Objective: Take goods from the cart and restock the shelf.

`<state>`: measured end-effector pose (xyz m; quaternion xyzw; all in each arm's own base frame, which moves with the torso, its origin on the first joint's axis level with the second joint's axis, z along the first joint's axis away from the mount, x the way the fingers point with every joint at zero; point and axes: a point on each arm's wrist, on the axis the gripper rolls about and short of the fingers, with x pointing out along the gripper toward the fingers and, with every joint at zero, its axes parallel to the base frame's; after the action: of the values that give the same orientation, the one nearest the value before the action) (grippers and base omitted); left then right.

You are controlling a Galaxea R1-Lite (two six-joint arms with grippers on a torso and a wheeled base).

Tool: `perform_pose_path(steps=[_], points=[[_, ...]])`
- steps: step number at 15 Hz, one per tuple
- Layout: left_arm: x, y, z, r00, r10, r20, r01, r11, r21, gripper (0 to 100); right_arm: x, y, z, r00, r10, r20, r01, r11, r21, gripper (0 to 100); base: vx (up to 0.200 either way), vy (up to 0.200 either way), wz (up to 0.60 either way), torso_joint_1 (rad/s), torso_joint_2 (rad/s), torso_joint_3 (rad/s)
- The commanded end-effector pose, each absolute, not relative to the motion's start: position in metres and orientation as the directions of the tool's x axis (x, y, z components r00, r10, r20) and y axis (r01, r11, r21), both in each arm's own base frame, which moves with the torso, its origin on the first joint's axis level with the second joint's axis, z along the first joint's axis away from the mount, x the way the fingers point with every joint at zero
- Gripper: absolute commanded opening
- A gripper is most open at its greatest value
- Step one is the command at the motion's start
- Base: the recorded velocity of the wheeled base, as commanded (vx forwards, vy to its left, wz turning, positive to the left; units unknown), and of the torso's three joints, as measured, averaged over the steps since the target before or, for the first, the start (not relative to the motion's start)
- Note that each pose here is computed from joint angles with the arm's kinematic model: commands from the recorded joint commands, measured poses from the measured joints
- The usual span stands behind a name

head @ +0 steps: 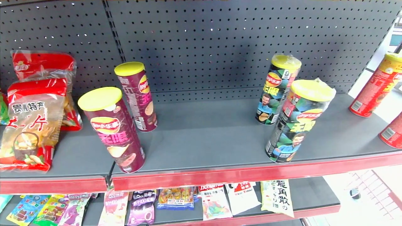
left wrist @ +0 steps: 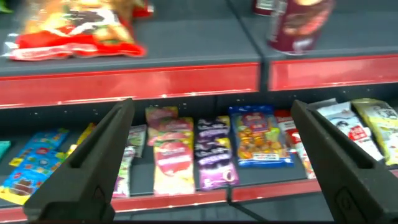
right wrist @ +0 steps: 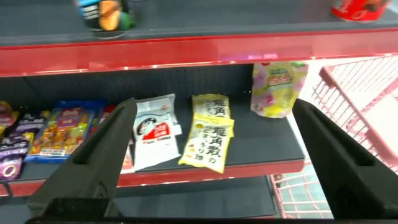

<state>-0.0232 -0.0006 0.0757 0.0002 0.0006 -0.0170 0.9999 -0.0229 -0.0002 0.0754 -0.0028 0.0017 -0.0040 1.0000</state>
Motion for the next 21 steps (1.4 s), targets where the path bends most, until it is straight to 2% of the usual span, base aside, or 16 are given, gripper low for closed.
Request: perform_pose_path(steps=[1, 15, 21], points=[[-0.023, -0.0006, 0.0757, 0.999, -0.034, -0.003, 0.034, 0.999, 0.0, 100, -0.0228, -0.0002, 0.075, 1.0, -0.008, -0.005, 0.008, 1.0, -0.006, 100, 0.0, -0.2, 0.0, 0.007, 0.0, -0.002], [-0.023, -0.0006, 0.0757, 0.999, -0.034, -0.003, 0.034, 0.999, 0.0, 100, -0.0228, -0.0002, 0.075, 1.0, -0.011, -0.005, 0.011, 1.0, -0.006, 100, 0.0, -0.2, 0.0, 0.003, 0.0, 0.004], [-0.023, -0.0006, 0.0757, 0.999, -0.034, -0.003, 0.034, 0.999, 0.0, 100, -0.0228, -0.0003, 0.075, 1.0, -0.009, -0.005, 0.009, 1.0, -0.006, 100, 0.0, 0.0, 0.0, 0.0, 0.0, 0.0]])
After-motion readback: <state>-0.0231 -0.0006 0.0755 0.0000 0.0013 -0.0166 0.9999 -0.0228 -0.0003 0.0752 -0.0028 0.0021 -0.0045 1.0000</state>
